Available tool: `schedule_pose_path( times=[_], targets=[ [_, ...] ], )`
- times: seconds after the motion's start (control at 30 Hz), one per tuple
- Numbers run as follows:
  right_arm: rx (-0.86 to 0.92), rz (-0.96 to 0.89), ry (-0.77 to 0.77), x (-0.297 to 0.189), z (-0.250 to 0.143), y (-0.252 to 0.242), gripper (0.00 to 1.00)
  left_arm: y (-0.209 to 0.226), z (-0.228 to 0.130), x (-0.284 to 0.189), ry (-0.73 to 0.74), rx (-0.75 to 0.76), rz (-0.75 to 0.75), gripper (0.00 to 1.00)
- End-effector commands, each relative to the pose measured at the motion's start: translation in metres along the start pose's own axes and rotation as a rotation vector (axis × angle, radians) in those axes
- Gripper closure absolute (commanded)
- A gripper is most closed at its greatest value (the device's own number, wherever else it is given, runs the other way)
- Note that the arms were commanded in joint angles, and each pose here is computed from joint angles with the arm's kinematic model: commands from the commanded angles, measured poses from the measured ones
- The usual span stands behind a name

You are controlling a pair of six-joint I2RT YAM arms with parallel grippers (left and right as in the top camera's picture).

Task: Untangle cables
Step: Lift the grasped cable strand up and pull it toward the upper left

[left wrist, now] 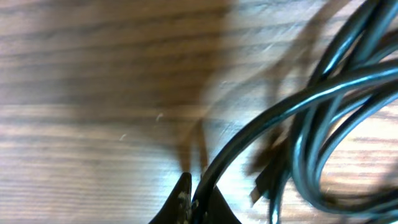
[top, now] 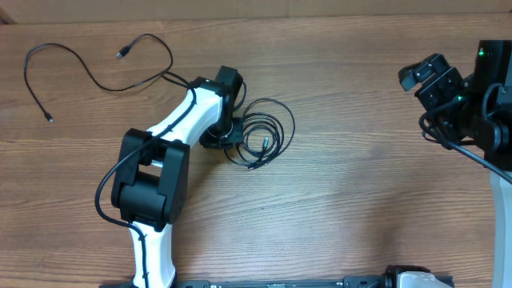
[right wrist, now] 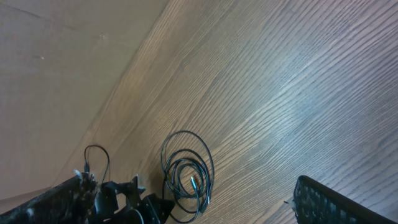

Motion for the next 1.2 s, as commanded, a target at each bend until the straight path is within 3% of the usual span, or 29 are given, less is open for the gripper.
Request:
schedule_pose_path(
  times=[0.0,0.17,0.4,0.57,0.73,1.17],
  targets=[
    [-0.005,0.003,-0.017,-0.002,0.003,0.0,0.0,0.001,0.021,-0.033,-0.051,-0.02,-0.01,0.96],
    [-0.005,0.003,-0.017,-0.002,0.003,0.0,0.0,-0.013,0.04,-0.114,-0.137,0.034,-0.034,0.96],
    [-0.005,0.003,-0.017,-0.002,0.003,0.0,0.0,-0.053,0.045,-0.239,-0.399,0.104,-0.145,0.96],
    [-0.005,0.003,-0.017,-0.002,0.003,0.0,0.0,-0.081,0.029,-0.329,-0.612,0.164,-0.311,0.96],
    [-0.005,0.003,-0.017,-0.002,0.003,0.0,0.0,-0.083,0.009,-0.408,-0.815,0.148,-0.447,0.96],
    [-0.005,0.003,-0.017,-0.002,0.003,0.0,0.0,-0.067,-0.04,-0.555,-1.277,0.17,-0.667,0.96]
  ],
)
Point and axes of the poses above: each gripper's point midway between its finger pads, its own x axis out along the fingers, its own y axis along the line the jaws close on, z = x × y, the point moved 1 cm from there along -x, back along the fingers, and after that the axes turned 2 degrees about x, right-handed, at the moved point
